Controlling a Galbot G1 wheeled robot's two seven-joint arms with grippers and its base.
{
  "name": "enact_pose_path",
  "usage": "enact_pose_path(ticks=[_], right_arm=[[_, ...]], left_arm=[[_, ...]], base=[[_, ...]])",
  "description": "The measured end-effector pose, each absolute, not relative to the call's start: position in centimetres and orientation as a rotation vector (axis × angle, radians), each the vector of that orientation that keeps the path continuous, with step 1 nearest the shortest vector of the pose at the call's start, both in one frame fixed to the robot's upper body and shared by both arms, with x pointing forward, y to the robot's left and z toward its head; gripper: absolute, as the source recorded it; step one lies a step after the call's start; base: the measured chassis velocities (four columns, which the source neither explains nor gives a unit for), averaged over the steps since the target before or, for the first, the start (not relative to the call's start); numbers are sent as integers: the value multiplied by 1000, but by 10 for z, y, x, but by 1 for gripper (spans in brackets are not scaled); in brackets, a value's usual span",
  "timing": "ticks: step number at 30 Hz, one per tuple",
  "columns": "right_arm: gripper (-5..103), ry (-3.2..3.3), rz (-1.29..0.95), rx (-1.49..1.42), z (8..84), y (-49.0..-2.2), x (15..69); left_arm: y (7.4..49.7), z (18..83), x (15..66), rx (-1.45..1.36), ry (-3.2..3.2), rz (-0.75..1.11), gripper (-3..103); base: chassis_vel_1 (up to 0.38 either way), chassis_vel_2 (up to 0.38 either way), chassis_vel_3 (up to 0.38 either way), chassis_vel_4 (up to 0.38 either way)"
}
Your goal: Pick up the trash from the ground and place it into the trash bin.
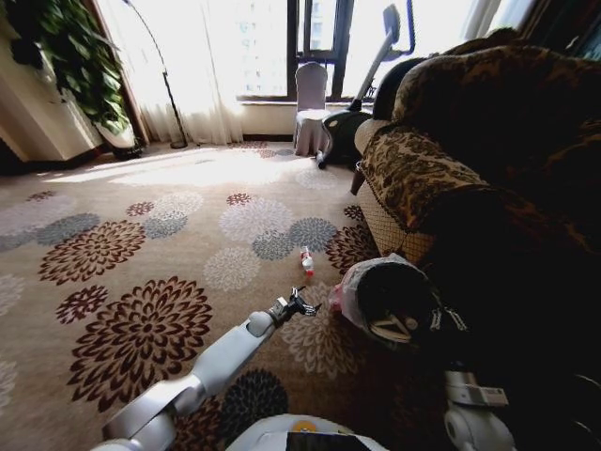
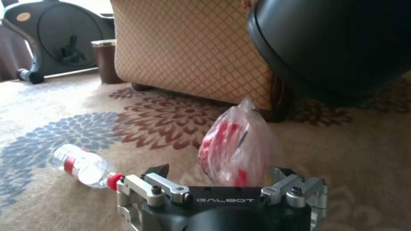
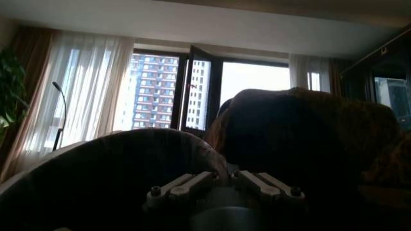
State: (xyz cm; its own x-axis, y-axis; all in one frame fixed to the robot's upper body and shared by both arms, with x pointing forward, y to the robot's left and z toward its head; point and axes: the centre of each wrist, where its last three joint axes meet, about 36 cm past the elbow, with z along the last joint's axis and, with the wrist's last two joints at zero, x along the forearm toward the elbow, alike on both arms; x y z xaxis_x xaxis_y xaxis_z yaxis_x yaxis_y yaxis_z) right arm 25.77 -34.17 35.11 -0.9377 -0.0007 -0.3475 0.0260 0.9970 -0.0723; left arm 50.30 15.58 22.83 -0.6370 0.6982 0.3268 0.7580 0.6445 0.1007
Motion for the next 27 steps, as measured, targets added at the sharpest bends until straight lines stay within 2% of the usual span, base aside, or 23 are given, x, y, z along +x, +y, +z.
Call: enact_pose_path(ticks=[13,24,27], right_arm=[[0,2794,-114,21,349,-344,254],[0,2796,-110,20,346,-342,247],[0,2806,-114,29,344,-342,239]], left_arm=[[148,218,518,-1208,-2569,-396,100],[142,198,539,-1228,-2514,-487,100],[130,194,544,-1249,-2494,-470,100]], base=[[-172,-105,152,96],[8,12,6,-9],[0,0,0,0]])
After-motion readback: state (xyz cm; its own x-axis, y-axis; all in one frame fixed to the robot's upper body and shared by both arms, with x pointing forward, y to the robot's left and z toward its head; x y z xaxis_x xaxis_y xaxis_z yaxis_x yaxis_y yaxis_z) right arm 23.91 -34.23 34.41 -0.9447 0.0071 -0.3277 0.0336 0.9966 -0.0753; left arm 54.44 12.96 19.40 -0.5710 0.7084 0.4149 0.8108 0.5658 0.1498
